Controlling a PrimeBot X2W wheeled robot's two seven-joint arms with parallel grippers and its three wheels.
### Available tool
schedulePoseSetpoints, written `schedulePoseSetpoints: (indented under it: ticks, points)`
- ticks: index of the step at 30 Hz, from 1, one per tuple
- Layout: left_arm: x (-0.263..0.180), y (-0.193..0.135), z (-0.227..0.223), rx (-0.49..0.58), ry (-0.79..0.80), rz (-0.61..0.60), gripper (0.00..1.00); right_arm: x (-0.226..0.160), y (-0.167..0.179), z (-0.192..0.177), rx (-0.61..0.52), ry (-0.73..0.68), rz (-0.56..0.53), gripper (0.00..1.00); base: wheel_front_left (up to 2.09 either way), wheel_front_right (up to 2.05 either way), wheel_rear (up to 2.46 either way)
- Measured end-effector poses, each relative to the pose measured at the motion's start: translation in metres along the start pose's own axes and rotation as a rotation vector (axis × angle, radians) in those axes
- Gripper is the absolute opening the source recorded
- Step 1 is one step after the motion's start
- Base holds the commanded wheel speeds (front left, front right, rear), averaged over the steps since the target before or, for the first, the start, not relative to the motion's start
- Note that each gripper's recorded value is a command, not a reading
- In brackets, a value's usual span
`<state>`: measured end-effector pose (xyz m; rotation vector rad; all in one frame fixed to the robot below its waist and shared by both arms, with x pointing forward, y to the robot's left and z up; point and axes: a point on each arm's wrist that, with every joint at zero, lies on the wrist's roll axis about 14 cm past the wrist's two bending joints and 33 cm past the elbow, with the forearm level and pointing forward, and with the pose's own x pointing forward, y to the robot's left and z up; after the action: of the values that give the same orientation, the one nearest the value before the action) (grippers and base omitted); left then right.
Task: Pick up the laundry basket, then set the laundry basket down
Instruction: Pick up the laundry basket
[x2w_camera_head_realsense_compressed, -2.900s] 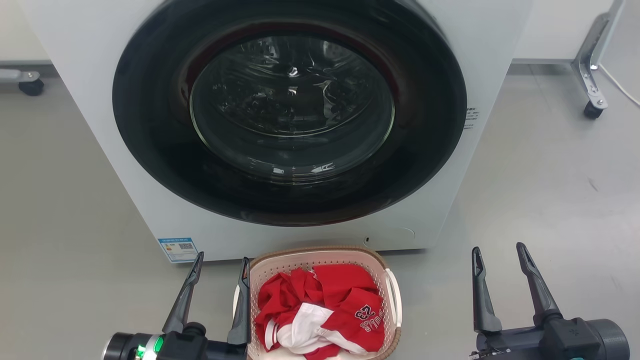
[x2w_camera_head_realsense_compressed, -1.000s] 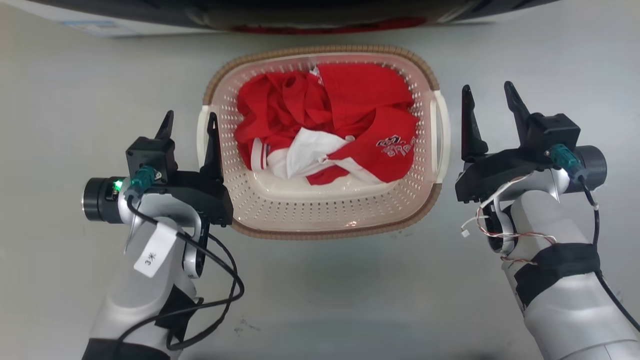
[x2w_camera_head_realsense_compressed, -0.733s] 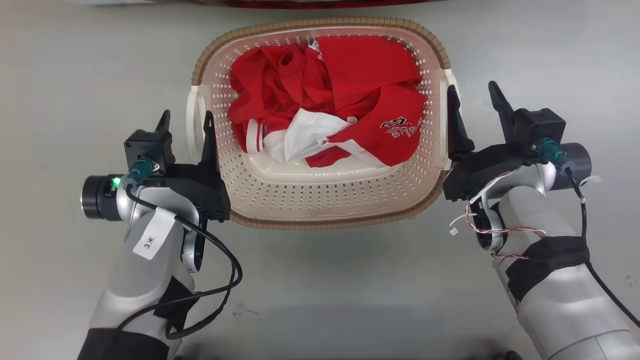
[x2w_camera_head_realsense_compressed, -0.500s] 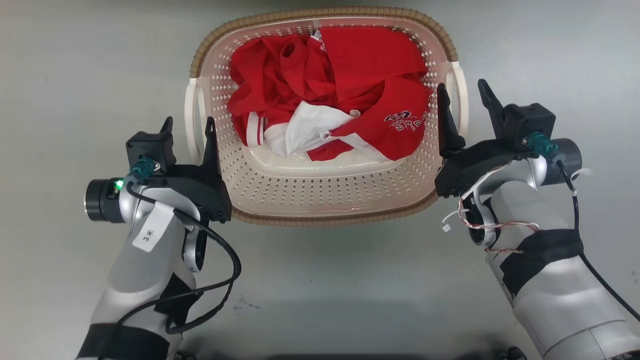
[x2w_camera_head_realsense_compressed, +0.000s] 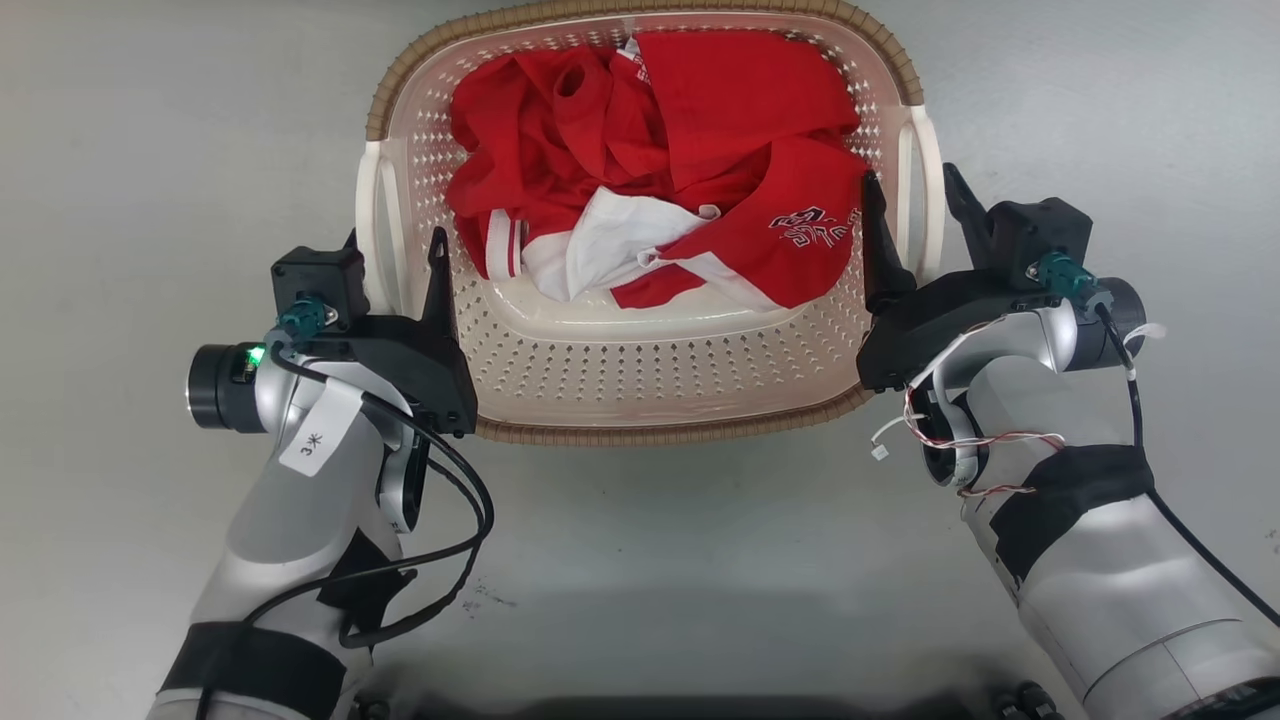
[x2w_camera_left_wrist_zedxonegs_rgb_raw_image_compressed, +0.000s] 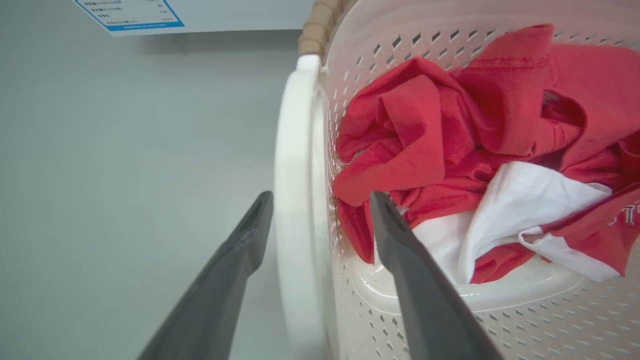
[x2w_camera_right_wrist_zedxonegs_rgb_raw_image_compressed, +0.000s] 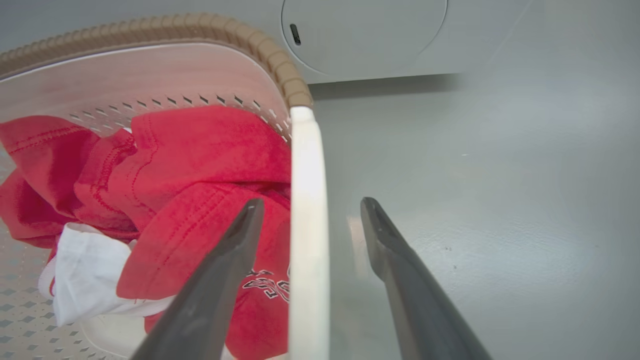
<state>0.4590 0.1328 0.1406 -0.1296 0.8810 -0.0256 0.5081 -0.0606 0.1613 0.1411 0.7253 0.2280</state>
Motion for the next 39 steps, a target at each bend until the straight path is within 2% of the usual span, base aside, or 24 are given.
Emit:
schedulePoseSetpoints:
  ticks: [10,39]
  points:
    - [0.002,-0.003,-0.002,-0.003,0.019,-0.01,1.0,0.001,0.0,-0.013,0.025,0.048,-0.01,1.0,0.0,0.0,0.0]
    - [0.001,-0.011,-0.009,0.021,0.054,-0.028,1.0,0.01,0.014,-0.008,0.026,0.069,0.025,1.0,0.0,0.0,0.0]
